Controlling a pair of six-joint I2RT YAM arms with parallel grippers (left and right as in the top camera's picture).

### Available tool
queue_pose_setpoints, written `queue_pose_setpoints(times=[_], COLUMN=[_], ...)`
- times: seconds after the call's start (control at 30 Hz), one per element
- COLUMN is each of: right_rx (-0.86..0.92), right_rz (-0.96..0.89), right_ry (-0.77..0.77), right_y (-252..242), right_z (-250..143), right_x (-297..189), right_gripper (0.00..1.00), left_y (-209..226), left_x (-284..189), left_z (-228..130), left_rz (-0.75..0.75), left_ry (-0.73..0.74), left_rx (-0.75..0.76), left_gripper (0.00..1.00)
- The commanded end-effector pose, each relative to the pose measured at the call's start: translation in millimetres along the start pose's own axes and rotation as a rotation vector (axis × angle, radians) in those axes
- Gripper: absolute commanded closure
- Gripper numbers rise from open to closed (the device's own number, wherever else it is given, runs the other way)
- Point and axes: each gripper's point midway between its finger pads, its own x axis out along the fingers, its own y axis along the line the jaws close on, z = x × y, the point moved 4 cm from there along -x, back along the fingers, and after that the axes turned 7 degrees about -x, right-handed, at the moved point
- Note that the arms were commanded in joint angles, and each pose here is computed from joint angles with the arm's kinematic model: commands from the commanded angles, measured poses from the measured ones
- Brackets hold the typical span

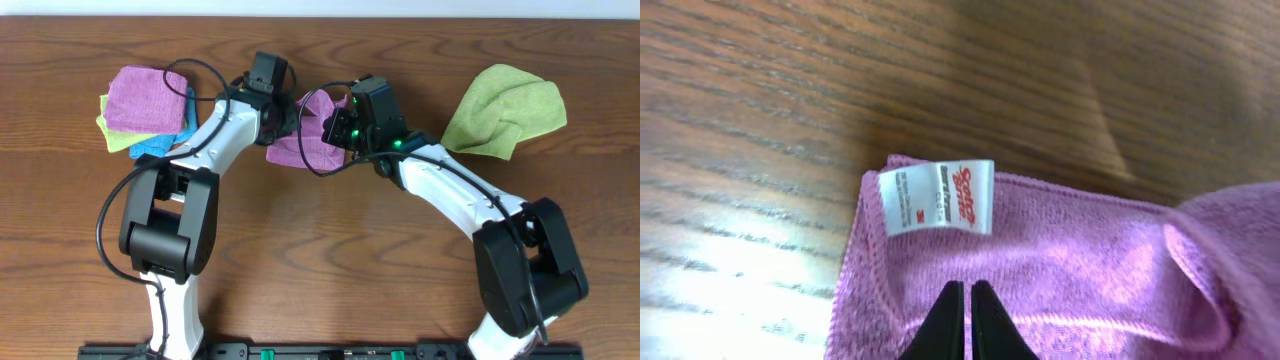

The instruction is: Fold the cloth

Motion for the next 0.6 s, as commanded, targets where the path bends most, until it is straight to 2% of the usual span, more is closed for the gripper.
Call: queue_pose_setpoints(times=[0.0,0.57], right_rx=[-0.027,-0.069], right_rz=[0.02,0.043], right_ry=[-0.032,-0.034], right_y=[13,32], right_z=[8,-9], right_x=[-6,12], right_gripper=[0.99,0.99], left_y=[2,17], left_x=[-6,-48], left_z=[17,61], left_rz=[0.011,0.046], left_ry=[-0.019,-0.053], left_rx=[0.019,0.003], left_gripper=[0.94,0.94])
